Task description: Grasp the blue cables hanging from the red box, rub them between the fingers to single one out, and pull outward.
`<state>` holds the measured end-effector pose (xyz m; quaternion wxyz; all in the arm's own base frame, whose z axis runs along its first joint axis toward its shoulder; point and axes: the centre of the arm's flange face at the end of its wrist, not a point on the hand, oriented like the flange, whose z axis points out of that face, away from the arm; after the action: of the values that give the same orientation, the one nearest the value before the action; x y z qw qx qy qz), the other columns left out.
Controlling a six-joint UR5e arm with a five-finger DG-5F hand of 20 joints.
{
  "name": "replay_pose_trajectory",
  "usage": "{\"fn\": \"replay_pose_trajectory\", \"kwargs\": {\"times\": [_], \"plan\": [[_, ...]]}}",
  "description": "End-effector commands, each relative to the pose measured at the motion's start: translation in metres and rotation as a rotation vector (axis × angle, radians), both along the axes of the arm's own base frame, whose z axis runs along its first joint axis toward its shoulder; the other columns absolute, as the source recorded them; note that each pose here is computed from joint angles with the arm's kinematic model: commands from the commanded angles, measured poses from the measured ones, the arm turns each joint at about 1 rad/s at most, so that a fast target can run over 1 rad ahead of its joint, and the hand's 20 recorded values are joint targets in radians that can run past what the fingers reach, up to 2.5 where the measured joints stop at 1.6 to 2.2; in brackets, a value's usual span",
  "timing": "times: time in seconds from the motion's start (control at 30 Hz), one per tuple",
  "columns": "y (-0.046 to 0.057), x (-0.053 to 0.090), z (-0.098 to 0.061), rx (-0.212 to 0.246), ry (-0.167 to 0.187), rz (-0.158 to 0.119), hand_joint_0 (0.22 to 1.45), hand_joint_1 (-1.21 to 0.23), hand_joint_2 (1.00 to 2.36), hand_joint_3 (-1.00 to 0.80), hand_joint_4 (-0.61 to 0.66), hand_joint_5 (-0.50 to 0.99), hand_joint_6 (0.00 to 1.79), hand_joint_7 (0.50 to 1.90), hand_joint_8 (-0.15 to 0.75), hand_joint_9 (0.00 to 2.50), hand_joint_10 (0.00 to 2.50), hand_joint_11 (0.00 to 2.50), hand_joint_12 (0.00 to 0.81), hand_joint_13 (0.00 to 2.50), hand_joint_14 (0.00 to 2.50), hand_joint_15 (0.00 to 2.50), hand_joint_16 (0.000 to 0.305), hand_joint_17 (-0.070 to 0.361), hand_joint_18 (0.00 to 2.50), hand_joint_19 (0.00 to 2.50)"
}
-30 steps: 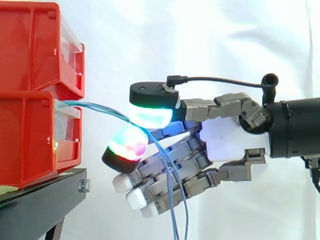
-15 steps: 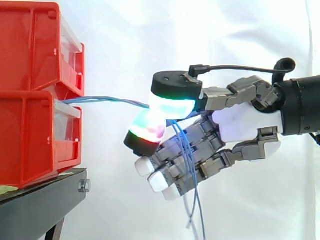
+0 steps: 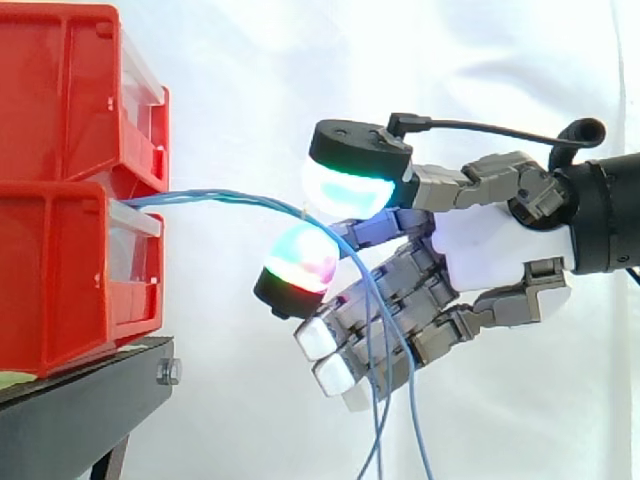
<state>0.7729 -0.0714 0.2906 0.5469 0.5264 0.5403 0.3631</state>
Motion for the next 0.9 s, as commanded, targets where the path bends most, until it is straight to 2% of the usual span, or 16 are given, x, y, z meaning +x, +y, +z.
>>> {"fn": "replay_pose_trajectory", "kwargs": {"times": [0.0, 0.1, 0.2, 0.27, 0.4, 0.53, 0.6, 0.7, 0.87], "plan": [[-0.001, -0.001, 0.000, -0.001, 0.007, -0.001, 0.46, -0.63, 1.00, -0.50, 0.15, -0.14, 0.91, 0.86, 0.304, 0.91, 0.01, 0.50, 0.378, 0.84, 0.02, 0.45, 0.049, 0.110, 0.69, 0.34], [-0.001, -0.001, 0.000, 0.002, 0.009, -0.001, 0.47, -0.62, 1.00, -0.50, 0.15, -0.14, 0.91, 0.86, 0.302, 0.91, 0.01, 0.50, 0.375, 0.84, 0.02, 0.44, 0.049, 0.109, 0.69, 0.34], [-0.001, -0.001, -0.001, 0.003, 0.012, -0.001, 0.56, -0.60, 1.00, -0.50, 0.13, -0.15, 0.90, 0.89, 0.278, 0.89, 0.02, 0.50, 0.351, 0.81, 0.02, 0.45, 0.043, 0.098, 0.65, 0.37], [-0.002, -0.002, 0.000, 0.003, 0.013, -0.003, 0.63, -0.65, 1.00, -0.45, 0.10, -0.14, 0.90, 0.93, 0.275, 0.89, 0.01, 0.51, 0.343, 0.81, 0.02, 0.46, 0.042, 0.094, 0.64, 0.38], [-0.003, -0.005, 0.010, -0.001, 0.008, -0.005, 0.63, -0.72, 1.01, -0.31, 0.09, -0.15, 0.91, 0.95, 0.276, 0.86, 0.02, 0.51, 0.346, 0.81, 0.02, 0.46, 0.042, 0.095, 0.64, 0.37], [-0.002, -0.007, 0.012, -0.003, 0.020, -0.004, 0.65, -0.76, 1.01, -0.27, 0.05, -0.15, 0.92, 0.94, 0.275, 0.84, 0.01, 0.50, 0.346, 0.81, 0.02, 0.45, 0.042, 0.095, 0.64, 0.37], [-0.001, -0.008, 0.011, -0.004, 0.028, -0.001, 0.69, -0.81, 1.01, -0.29, 0.00, -0.16, 0.93, 0.91, 0.274, 0.83, 0.02, 0.50, 0.346, 0.80, 0.02, 0.45, 0.042, 0.095, 0.65, 0.36], [0.000, -0.009, 0.011, 0.000, 0.033, 0.000, 0.75, -0.86, 1.01, -0.37, -0.06, -0.16, 0.94, 0.94, 0.261, 0.82, 0.02, 0.51, 0.335, 0.81, 0.02, 0.46, 0.041, 0.092, 0.67, 0.35], [0.001, -0.010, 0.009, 0.000, 0.050, 0.001, 0.78, -0.85, 1.00, -0.50, -0.09, -0.16, 0.94, 0.89, 0.252, 0.83, 0.02, 0.50, 0.328, 0.82, 0.02, 0.47, 0.040, 0.090, 0.69, 0.36]]}}
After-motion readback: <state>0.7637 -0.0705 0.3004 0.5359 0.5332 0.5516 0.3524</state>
